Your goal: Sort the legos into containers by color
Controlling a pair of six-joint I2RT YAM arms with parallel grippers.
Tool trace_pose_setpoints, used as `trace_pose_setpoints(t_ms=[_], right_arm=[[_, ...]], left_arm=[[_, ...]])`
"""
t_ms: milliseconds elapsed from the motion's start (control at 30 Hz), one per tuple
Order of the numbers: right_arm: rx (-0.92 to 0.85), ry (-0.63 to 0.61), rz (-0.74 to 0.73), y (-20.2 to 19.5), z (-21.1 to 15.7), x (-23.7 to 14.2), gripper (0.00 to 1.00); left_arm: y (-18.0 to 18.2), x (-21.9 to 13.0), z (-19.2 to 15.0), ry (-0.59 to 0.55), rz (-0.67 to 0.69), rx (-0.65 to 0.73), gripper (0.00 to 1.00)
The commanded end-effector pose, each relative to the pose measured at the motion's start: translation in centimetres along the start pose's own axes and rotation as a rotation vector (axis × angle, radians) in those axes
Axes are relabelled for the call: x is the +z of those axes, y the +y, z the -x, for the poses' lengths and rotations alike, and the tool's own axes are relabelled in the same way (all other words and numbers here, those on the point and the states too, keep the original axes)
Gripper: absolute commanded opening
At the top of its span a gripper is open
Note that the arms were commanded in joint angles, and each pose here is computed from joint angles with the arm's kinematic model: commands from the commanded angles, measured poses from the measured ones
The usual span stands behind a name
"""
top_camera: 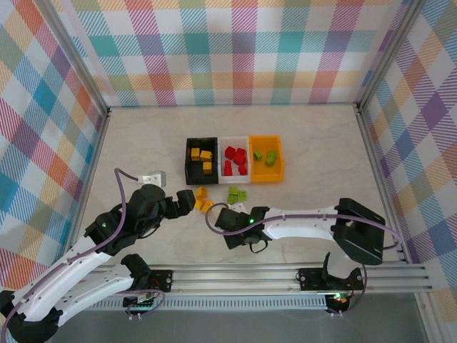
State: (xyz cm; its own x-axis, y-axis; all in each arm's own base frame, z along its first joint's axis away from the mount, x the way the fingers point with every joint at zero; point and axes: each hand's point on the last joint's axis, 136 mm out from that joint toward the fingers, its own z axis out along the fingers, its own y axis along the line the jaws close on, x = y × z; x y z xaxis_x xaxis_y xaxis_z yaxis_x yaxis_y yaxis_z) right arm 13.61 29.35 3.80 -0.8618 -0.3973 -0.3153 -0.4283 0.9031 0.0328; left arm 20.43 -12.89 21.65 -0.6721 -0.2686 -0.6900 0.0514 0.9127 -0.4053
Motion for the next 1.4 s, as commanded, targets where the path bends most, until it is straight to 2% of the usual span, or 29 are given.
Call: trace_pose_setpoints(t_ms=[0, 167, 300, 467, 800, 933, 1100, 1233, 1367], right_arm=[[-0.020, 0.008, -0.032, 0.1, -0.2, 0.9, 0.69], [-0.027, 0.002, -0.073, -0.1, 0.1, 1.4, 0.66], [-0.016, 0.014, -0.151, -1.5, -0.2, 1.8, 0.54], [0.006, 0.015, -0.177, -2.6, -0.7, 2.0, 0.40], [0.071, -0.063, -0.186, -6.3, -0.4, -1.4, 0.28], [0.080, -0.140, -0.084, -6.5, 3.2, -3.9, 0.26], [0.079, -0.259, 0.026, -5.4, 11.9, -6.4, 0.27], [0.126, -0.286, 0.050, -5.7, 18.2, -5.1, 0.27], [0.213, -0.253, 0.011, -7.8, 22.8, -1.9, 0.29]], left_arm=[[1.2, 0.3, -0.5, 0.001, 0.046, 0.011, 1.00], [1.5, 0.4, -0.6, 0.002, 0.063, 0.016, 1.00], [1.4, 0.6, -0.7, 0.005, 0.060, 0.012, 1.00], [1.4, 0.8, -1.0, 0.016, 0.054, 0.010, 1.00], [1.7, 0.9, -1.4, 0.023, 0.061, 0.021, 1.00], [2.0, 1.3, -2.1, 0.034, 0.063, 0.020, 1.00], [1.3, 2.4, -3.3, 0.079, 0.020, 0.033, 1.00], [1.1, 2.9, -4.0, 0.108, 0.011, 0.040, 1.00], [1.1, 3.4, -4.8, 0.145, 0.012, 0.038, 1.00]])
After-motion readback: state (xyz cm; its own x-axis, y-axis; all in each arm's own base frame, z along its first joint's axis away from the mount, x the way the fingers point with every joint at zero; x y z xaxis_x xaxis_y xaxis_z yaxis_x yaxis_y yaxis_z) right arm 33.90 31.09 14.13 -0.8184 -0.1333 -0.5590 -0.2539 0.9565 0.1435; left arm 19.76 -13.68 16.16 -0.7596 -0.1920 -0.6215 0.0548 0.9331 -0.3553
